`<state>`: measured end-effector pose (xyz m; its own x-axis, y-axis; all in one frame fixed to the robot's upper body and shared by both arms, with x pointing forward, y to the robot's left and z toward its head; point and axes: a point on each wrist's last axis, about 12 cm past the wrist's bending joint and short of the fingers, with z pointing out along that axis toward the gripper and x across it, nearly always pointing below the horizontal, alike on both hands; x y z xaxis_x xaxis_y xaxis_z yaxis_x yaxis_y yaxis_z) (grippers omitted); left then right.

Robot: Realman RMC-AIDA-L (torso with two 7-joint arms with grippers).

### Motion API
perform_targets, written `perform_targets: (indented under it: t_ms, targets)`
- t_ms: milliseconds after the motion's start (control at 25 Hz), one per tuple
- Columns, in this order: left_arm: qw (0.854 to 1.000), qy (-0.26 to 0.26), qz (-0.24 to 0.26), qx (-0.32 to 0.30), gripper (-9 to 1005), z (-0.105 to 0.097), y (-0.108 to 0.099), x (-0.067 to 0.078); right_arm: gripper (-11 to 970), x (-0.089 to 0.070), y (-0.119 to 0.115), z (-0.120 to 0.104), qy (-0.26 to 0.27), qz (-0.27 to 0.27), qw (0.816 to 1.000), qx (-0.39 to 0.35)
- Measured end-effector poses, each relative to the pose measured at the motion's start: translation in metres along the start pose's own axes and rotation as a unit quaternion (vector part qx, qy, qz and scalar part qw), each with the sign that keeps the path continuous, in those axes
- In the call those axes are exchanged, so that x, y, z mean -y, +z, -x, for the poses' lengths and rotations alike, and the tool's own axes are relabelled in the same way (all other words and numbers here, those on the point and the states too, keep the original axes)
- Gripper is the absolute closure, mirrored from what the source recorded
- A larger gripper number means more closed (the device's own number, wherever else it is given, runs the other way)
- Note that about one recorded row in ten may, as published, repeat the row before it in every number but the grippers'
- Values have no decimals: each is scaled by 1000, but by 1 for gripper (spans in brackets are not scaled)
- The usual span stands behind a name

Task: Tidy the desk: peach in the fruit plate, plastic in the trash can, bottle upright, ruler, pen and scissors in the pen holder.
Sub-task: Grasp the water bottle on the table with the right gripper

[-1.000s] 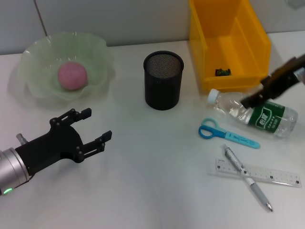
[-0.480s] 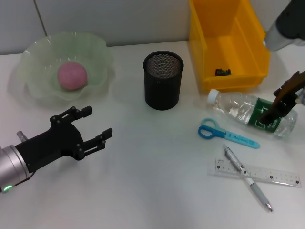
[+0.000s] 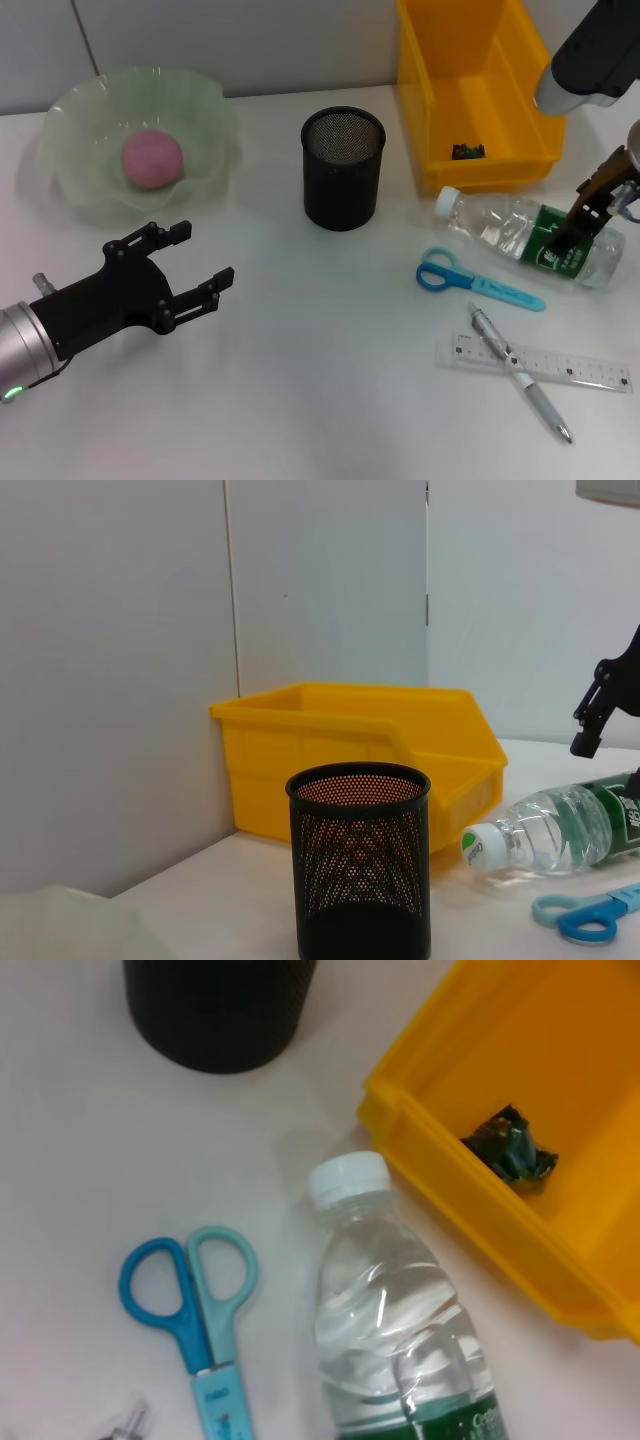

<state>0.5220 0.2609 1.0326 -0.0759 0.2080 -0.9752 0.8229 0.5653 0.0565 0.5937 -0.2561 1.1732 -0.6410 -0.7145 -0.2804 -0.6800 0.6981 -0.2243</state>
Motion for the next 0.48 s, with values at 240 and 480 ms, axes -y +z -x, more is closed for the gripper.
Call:
perform_targets:
  t_ms: [240, 480]
  targets:
    - [1000, 0, 0, 0, 207, 0, 0, 0, 115, 1, 14, 1, 12, 2, 1000, -2]
    - [1000, 1, -1, 0, 208, 0, 1, 0, 115, 0, 28, 5, 16, 12, 1000, -11]
